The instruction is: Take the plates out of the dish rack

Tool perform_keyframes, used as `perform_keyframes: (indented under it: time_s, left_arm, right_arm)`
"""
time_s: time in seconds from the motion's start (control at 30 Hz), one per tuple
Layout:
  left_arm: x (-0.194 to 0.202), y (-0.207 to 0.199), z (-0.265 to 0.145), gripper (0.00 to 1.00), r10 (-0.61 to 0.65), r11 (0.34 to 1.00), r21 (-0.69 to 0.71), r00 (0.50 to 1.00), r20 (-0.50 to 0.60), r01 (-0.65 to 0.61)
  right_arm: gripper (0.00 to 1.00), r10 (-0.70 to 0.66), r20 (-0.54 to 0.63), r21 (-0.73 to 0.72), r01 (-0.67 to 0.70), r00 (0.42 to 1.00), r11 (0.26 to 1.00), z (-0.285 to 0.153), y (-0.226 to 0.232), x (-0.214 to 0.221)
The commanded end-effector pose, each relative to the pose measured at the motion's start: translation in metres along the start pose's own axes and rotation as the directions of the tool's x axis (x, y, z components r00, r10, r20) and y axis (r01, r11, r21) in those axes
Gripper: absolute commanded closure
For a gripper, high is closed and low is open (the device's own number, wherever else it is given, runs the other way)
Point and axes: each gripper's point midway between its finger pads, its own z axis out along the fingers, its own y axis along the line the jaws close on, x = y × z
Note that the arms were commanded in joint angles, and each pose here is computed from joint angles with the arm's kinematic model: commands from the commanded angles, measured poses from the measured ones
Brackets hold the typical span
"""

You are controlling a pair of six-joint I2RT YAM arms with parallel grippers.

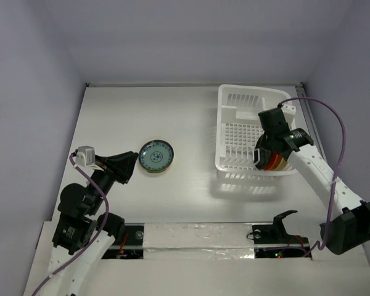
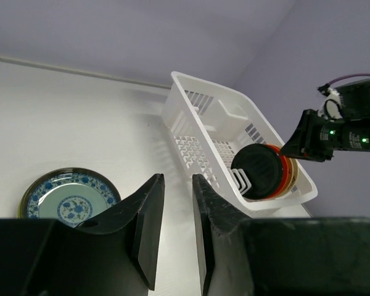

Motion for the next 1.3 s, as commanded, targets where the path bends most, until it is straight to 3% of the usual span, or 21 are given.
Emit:
perform_keyframes:
  time_s: [0.0, 0.23, 0.4, 0.57, 0.8, 1.13, 1.27]
  left_arm:
    - [-0.008, -0.007, -0.002, 0.77, -0.004, 1.0, 0.027, 0.999, 0.039, 0.003]
    - [-0.01, -0.011, -0.006, 0.77, -0.007, 0.999, 0.046, 0.999, 0.047, 0.004]
    - [-0.012, -0.012, -0.009, 0.77, -0.008, 0.999, 0.05, 0.998, 0.055, 0.005]
    - [-0.01, -0.014, -0.009, 0.76, -0.01, 0.998, 0.061, 0.999, 0.046, 0.007]
    - [-0.011, -0.015, -0.009, 0.76, -0.01, 0.998, 0.063, 0.999, 0.049, 0.006]
    - [-0.01, -0.014, -0.009, 0.76, -0.011, 0.998, 0.059, 0.999, 0.048, 0.008]
    - [-0.009, -0.013, -0.008, 0.76, -0.01, 0.998, 0.054, 0.999, 0.043, 0.007]
  right_arm:
    - [0.66, -0.045, -0.054, 0.027, 0.046, 0.998, 0.999, 0.004, -0.005, 0.0]
    - [0.63, -0.052, -0.128, 0.073, 0.062, 0.99, 0.995, 0.022, -0.016, 0.006]
    - [0.65, -0.099, -0.189, 0.075, 0.115, 0.977, 0.991, 0.035, -0.011, 0.017]
    - [0.87, -0.117, -0.184, 0.127, 0.142, 0.976, 0.982, 0.033, -0.019, 0.009]
    - [1.0, -0.153, -0.148, 0.128, 0.173, 0.977, 0.977, 0.008, -0.026, -0.018]
    - [1.0, -0.305, -0.17, 0.207, 0.337, 0.937, 0.919, 0.013, -0.01, -0.018]
    - [1.0, -0.284, -0.066, 0.241, 0.291, 0.957, 0.926, -0.006, 0.003, -0.045]
